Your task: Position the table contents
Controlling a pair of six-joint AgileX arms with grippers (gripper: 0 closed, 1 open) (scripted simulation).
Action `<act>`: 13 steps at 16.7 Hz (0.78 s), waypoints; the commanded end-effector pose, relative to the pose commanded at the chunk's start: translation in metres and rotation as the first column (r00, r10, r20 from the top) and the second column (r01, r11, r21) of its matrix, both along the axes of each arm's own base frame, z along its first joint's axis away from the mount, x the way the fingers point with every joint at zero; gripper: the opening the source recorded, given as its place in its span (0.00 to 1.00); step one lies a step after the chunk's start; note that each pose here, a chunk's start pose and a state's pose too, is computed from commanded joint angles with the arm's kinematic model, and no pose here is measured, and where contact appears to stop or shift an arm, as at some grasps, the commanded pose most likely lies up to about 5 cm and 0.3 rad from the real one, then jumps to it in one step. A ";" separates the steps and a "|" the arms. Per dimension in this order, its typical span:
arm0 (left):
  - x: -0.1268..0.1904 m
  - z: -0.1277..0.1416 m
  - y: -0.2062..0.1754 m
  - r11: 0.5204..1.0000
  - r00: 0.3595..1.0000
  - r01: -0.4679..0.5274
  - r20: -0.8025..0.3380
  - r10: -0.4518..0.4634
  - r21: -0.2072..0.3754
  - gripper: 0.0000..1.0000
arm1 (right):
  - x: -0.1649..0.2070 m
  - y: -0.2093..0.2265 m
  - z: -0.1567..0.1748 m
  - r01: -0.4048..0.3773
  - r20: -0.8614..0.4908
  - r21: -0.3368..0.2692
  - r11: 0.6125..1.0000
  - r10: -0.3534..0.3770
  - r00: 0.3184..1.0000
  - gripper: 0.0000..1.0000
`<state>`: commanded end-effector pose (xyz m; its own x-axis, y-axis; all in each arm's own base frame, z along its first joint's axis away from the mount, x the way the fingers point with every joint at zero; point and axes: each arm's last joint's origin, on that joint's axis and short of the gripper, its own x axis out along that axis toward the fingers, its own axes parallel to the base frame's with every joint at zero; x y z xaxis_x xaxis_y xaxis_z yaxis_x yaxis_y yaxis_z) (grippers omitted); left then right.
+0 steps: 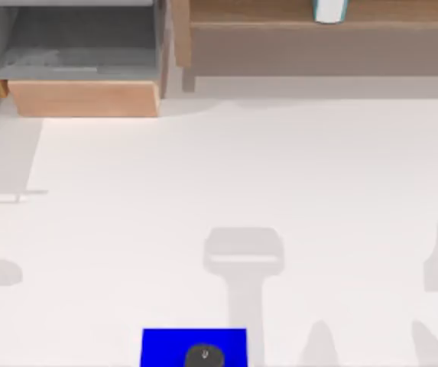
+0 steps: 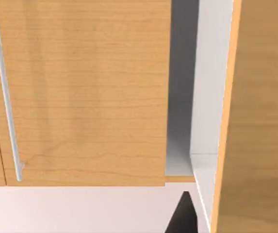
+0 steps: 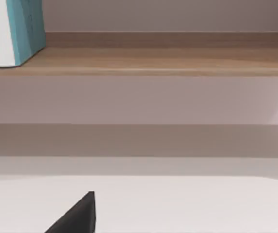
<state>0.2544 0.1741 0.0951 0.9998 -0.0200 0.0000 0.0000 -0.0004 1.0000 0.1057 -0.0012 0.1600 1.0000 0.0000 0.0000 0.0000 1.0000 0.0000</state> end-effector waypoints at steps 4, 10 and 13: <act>0.000 0.000 0.000 1.000 1.000 0.000 0.000 0.000 0.000 0.00 | 0.000 0.000 0.000 0.000 0.000 0.000 1.000 0.000 1.000 1.00; 0.000 0.000 0.000 1.000 1.000 0.000 0.000 0.000 0.000 0.00 | 0.000 0.000 0.000 0.000 0.000 0.000 1.000 0.000 1.000 1.00; 0.000 -0.004 0.000 1.000 1.000 -0.003 -0.017 0.003 -0.016 0.00 | 0.000 0.000 0.000 0.000 0.000 0.000 1.000 0.000 1.000 1.00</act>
